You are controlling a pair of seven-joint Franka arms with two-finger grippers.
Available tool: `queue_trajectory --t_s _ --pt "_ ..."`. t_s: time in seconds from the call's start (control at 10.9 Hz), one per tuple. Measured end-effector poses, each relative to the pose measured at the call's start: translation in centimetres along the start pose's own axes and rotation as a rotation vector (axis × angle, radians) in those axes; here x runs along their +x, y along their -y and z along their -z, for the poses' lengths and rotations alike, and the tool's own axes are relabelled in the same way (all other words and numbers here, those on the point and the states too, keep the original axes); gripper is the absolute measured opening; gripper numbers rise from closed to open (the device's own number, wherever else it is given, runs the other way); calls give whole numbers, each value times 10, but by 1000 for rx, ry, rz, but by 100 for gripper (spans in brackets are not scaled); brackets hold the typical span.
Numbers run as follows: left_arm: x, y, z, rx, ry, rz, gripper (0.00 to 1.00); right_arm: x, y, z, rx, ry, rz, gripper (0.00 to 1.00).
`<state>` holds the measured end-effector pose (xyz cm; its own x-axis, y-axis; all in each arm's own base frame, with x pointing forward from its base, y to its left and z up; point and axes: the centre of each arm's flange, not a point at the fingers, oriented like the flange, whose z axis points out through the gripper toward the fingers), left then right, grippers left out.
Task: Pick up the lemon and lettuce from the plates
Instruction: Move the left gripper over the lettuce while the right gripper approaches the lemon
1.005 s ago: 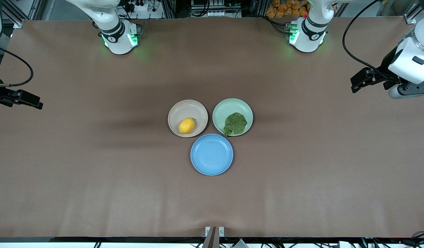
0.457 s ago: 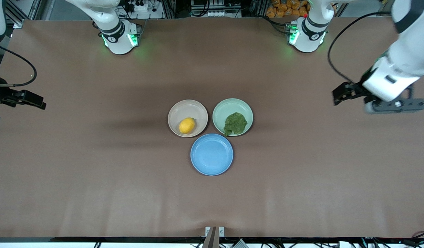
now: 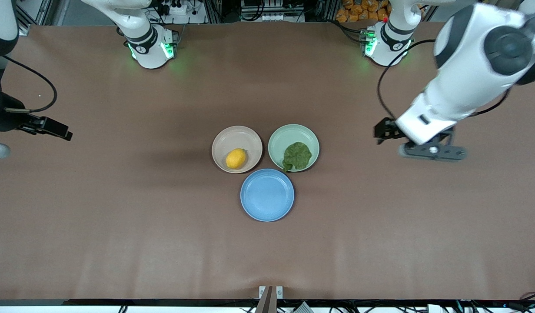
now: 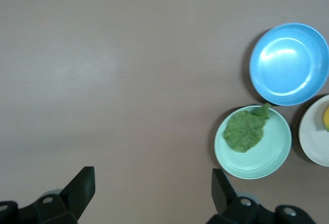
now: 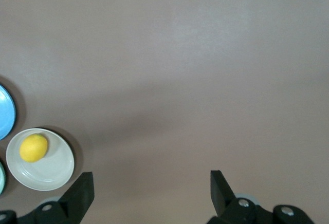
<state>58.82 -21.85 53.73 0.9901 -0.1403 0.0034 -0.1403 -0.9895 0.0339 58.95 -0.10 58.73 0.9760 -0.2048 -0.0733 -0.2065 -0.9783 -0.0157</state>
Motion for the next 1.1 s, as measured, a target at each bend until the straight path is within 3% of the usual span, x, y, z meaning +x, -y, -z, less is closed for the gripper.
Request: queue_trajectory --t_s 0.37,0.64,1.1 --pt "3 -110 -83 -24 27 -59 100 5 32 -5 31 -54 -69 100" --pt "-10 -172 -146 -15 78 33 100 6 42 -9 67 -45 -132 100" --pt "-14 -220 -252 -17 76 33 100 -4 118 -39 64 -10 -258 100"
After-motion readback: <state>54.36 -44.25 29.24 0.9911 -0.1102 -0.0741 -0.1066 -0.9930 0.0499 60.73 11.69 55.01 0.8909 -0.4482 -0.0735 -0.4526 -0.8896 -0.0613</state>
